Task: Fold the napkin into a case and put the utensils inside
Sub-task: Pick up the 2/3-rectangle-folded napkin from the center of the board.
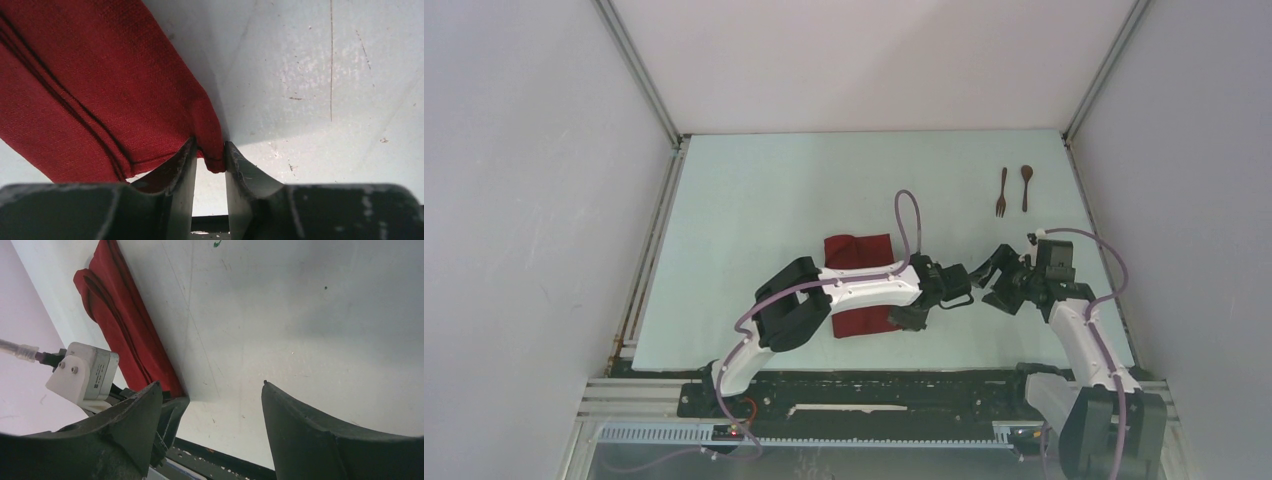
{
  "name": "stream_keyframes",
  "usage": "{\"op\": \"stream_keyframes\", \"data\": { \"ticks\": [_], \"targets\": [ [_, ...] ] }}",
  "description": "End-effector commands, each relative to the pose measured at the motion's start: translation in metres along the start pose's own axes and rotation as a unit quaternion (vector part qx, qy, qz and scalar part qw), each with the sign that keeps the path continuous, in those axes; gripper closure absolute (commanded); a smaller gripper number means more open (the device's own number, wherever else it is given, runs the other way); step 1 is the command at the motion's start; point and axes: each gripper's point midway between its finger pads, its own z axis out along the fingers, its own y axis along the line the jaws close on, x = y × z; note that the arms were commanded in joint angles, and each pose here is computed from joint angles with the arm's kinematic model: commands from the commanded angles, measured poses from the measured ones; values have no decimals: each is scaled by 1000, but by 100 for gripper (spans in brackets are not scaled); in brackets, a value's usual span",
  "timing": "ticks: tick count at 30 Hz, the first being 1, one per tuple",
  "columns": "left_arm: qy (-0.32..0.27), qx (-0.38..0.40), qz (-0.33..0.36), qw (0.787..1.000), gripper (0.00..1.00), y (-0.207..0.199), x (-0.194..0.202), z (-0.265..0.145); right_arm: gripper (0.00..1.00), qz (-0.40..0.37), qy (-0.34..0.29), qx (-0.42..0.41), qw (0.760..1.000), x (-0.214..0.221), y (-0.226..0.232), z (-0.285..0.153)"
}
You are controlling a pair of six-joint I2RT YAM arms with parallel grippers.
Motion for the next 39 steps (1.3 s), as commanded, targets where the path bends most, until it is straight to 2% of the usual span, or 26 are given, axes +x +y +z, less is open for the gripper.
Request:
{"op": "stream_keyframes", "data": {
  "ticks": [1, 3, 7, 9, 11, 16, 20, 24, 29, 35, 39],
  "targets": [
    [-15, -25, -19, 999, 71, 14, -5, 5, 20, 7, 4, -28, 1000, -6, 1, 3],
    [-22, -22, -21, 999, 75, 16, -7, 7, 20, 8, 9, -33, 999, -7, 0, 5],
    [-60, -4, -20, 998, 92, 18, -20, -13, 19, 1, 29, -56, 998, -4, 5, 10],
    [-86, 23, -24, 996, 97, 18, -26, -26, 14, -11, 38, -69, 997, -2, 9, 13],
    [-105, 50, -32, 993, 98, 20, -28, -37, 9, -20, 59, -97, 993, 3, 19, 18],
    [-137, 109, -56, 983, 100, 26, -27, -63, 5, -7, 110, -154, 982, 15, 43, 39],
    [-143, 125, -55, 980, 100, 31, -22, -67, 4, -21, 138, -205, 969, 24, 76, 65],
    [-142, 127, -55, 980, 100, 37, -18, -69, 3, 0, 178, -247, 952, 42, 106, 85],
    [-144, 134, -54, 979, 100, 38, -16, -71, 2, 11, 192, -258, 947, 56, 128, 110],
    [-145, 142, -51, 978, 100, 37, -14, -73, 7, 31, 194, -263, 945, 55, 138, 133],
    [-149, 145, -48, 977, 100, 38, -15, -75, 18, 34, 186, -248, 950, 49, 140, 146]
  ]
}}
